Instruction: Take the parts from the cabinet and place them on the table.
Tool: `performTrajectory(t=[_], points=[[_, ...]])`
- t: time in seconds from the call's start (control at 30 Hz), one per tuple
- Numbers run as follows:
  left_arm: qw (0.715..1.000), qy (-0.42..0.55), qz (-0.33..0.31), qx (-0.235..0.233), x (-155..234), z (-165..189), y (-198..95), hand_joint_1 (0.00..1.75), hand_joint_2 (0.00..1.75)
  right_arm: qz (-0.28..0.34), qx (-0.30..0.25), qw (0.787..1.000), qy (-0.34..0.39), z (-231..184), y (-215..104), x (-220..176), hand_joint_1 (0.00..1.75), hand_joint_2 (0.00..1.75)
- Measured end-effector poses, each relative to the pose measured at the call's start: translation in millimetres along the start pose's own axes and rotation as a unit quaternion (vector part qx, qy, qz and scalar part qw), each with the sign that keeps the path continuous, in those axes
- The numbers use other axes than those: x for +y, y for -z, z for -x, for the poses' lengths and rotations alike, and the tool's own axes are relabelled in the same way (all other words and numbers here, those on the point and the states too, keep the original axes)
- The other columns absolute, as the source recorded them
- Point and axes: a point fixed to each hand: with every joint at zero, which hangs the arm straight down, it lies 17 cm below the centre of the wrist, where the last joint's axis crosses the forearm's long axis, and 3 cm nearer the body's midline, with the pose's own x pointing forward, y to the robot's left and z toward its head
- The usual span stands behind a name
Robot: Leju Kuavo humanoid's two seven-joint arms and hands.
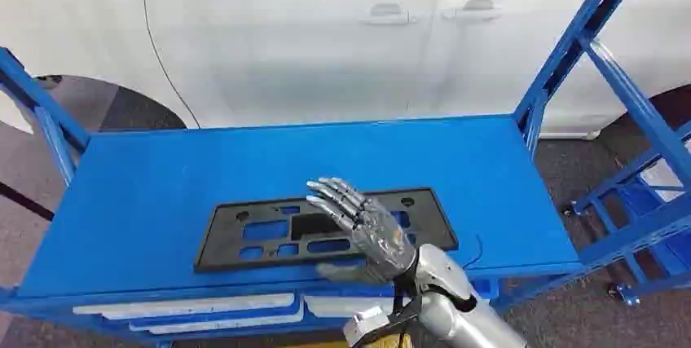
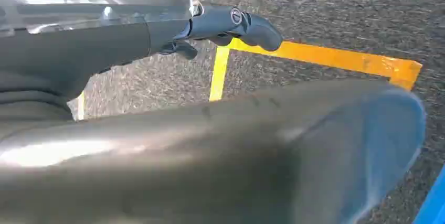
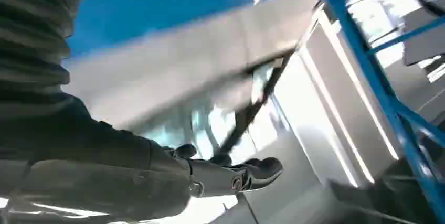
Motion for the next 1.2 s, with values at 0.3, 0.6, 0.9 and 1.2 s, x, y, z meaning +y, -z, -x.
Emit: performTrajectory(t=[0.3, 0.6, 0.9, 1.2], points=[[1.0, 0.012, 0.009, -0.002, -5, -2, 0, 0.0, 0.0, -0.042, -0.034, 0.988, -0.143, -10, -12, 21, 0.0, 1.75], [1.0, 0.014, 0.011, 0.0, -6, -1, -1, 0.0, 0.0, -0.05, -0.042, 0.988, -0.143, -14, -12, 28, 0.0, 1.75], [1.0, 0.014, 0.01, 0.0, -6, -2, 0, 0.0, 0.0, -0.053, -0.049, 0.984, -0.165, -14, -12, 31, 0.0, 1.75], [1.0, 0.018, 0.009, 0.0, -6, -4, 0, 0.0, 0.0, -0.086, -0.052, 0.98, -0.173, -7, -23, 51, 0.0, 1.75]])
